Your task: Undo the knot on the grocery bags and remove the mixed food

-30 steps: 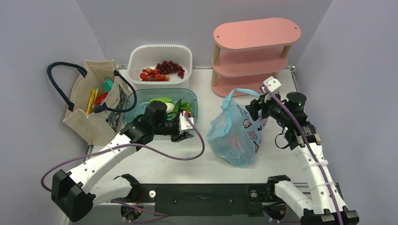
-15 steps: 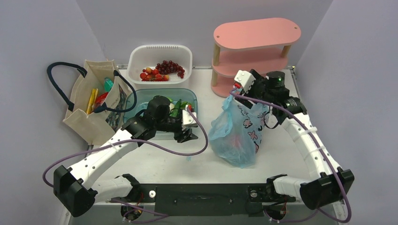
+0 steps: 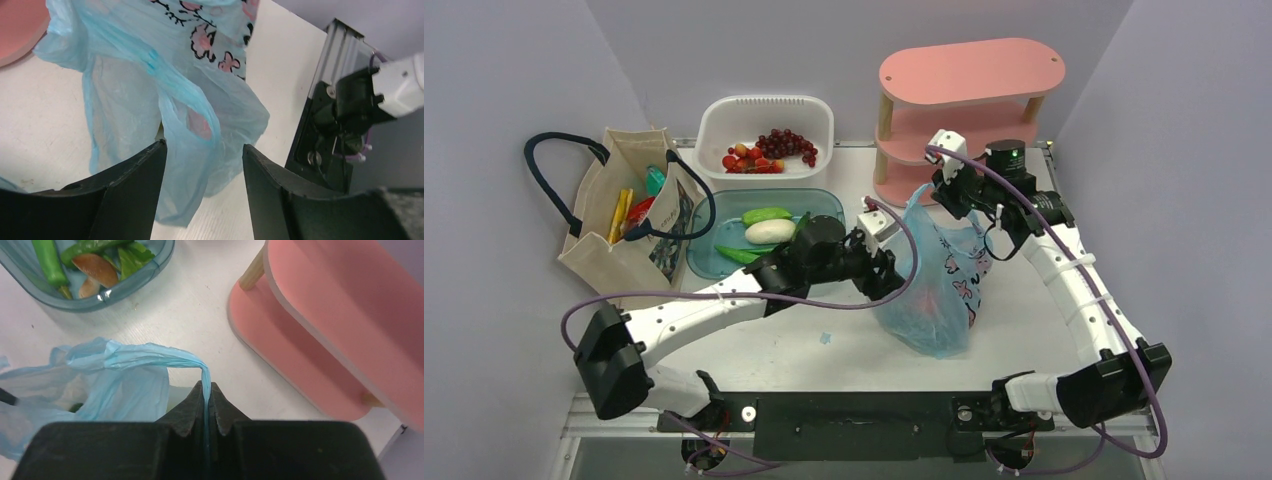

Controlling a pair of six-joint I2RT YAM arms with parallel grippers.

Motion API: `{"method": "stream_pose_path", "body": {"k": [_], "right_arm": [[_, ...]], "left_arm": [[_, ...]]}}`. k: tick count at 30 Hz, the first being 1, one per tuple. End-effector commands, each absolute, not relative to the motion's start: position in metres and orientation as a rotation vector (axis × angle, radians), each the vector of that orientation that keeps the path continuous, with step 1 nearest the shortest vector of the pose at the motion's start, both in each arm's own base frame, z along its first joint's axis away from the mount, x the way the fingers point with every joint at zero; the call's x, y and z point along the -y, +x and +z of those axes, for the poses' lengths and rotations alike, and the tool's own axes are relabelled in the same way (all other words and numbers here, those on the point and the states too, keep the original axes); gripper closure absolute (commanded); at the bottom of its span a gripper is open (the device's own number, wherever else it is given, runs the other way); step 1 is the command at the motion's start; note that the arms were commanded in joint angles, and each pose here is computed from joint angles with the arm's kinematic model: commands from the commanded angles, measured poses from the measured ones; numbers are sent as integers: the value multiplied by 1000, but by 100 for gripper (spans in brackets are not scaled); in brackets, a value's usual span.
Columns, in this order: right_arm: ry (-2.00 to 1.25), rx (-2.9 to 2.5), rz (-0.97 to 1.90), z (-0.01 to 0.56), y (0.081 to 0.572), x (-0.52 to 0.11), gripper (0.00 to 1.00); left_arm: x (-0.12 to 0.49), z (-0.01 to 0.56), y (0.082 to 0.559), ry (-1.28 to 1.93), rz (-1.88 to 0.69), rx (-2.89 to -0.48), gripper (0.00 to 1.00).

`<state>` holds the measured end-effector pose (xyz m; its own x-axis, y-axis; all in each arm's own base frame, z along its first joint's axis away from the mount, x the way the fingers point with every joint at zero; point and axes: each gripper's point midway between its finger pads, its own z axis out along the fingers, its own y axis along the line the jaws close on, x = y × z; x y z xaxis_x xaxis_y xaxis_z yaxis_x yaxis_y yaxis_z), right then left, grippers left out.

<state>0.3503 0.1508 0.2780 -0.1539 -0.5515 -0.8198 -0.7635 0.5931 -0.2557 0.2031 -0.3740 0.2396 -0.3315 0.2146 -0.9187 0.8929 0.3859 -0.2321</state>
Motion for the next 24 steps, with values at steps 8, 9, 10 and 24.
{"method": "stream_pose_path", "body": {"k": [8,9,10,24], "right_arm": [[-661,-1812,411,320,337,-144,100],[-649,-1816,416,319,337,-143,100],[-636,-1817,415,319,337,-140,100],[-142,-1865,270,334,325,-14,100]], "left_arm": [[429,279,257,449,-1083,-1817,43],[434,280,252,461,-1121,-1815,43],[438,284,248,471,-1142,-1795,43],[357,318,239,1337,-1021,-1444,100]]}}
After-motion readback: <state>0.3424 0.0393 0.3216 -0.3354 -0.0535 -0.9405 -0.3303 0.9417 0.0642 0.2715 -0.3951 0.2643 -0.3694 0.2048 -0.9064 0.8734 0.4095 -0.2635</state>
